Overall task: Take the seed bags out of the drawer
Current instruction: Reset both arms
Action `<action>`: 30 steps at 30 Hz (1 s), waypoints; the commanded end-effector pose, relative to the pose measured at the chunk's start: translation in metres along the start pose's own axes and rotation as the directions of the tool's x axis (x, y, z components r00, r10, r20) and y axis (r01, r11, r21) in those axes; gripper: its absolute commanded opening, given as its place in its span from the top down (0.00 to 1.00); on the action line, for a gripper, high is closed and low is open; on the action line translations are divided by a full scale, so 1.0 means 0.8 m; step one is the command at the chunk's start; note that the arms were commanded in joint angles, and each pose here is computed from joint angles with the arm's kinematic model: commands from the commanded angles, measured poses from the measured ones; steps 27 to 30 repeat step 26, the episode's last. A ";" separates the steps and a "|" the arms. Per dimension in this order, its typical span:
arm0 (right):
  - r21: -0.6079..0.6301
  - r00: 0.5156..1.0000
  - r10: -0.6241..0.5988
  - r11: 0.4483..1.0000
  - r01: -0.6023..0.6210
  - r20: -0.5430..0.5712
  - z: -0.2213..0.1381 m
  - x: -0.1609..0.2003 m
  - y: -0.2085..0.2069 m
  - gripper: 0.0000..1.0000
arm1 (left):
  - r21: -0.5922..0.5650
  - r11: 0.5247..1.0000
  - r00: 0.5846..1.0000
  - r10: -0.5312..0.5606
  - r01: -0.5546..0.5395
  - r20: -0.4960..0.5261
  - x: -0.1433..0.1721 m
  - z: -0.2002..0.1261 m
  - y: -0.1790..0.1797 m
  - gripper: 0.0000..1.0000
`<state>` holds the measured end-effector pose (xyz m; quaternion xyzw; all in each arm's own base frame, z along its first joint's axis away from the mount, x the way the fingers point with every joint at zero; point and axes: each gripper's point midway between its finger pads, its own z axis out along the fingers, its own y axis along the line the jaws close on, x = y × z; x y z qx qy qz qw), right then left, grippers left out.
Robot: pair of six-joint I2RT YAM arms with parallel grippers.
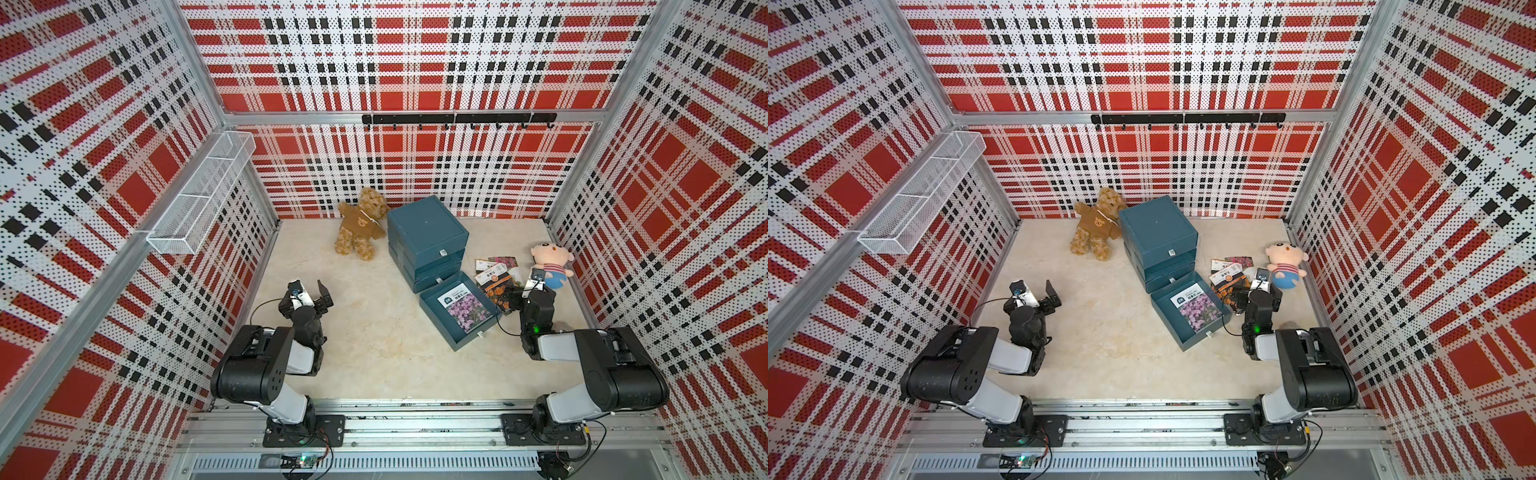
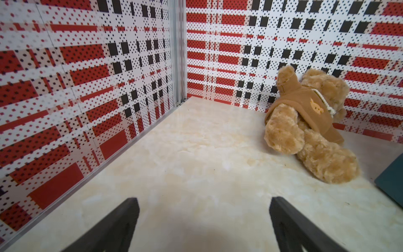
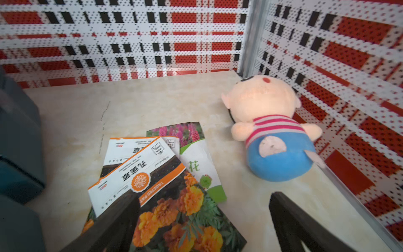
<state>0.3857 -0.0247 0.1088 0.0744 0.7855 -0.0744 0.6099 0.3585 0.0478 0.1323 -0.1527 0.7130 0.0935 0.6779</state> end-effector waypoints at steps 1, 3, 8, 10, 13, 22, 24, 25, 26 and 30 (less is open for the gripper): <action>-0.084 0.997 -0.014 0.996 0.020 0.074 0.000 -0.020 0.017 0.00 | 0.031 0.999 0.996 -0.024 0.022 0.089 -0.030 0.005 -0.006 0.01; -0.086 0.997 -0.014 0.996 0.020 0.071 0.001 -0.019 0.018 0.00 | 0.028 0.999 0.996 -0.023 0.021 0.088 -0.030 0.006 -0.005 0.01; -0.085 0.997 -0.013 0.996 0.019 0.075 0.000 -0.020 0.017 0.00 | 0.030 0.999 0.996 -0.026 0.023 0.087 -0.030 0.006 -0.005 0.01; -0.085 0.997 -0.013 0.996 0.019 0.075 -0.001 -0.020 0.017 0.00 | 0.027 0.999 0.996 -0.025 0.023 0.088 -0.030 0.006 -0.004 0.01; -0.085 0.997 -0.012 0.996 0.019 0.077 -0.001 -0.021 0.017 0.00 | 0.030 0.999 0.996 -0.025 0.023 0.087 -0.030 0.006 -0.005 0.01; -0.110 0.998 -0.015 0.994 0.022 0.064 0.002 -0.017 0.021 0.00 | 0.031 0.999 0.996 -0.025 0.022 0.085 -0.030 0.007 -0.006 0.01; -0.109 0.998 -0.014 0.994 0.022 0.067 0.002 -0.019 0.020 0.00 | 0.029 0.999 0.996 -0.024 0.021 0.085 -0.029 0.007 -0.005 0.01; -0.109 0.998 -0.014 0.994 0.022 0.069 0.002 -0.019 0.020 0.00 | 0.029 0.999 0.996 -0.025 0.023 0.087 -0.030 0.007 -0.005 0.01; -0.110 0.997 -0.015 0.994 0.023 0.074 0.000 -0.019 0.020 0.00 | 0.030 0.999 0.996 -0.025 0.022 0.086 -0.030 0.007 -0.005 0.01; -0.110 0.997 -0.015 0.994 0.023 0.074 0.000 -0.019 0.020 0.00 | 0.030 0.999 0.996 -0.025 0.022 0.086 -0.030 0.007 -0.005 0.01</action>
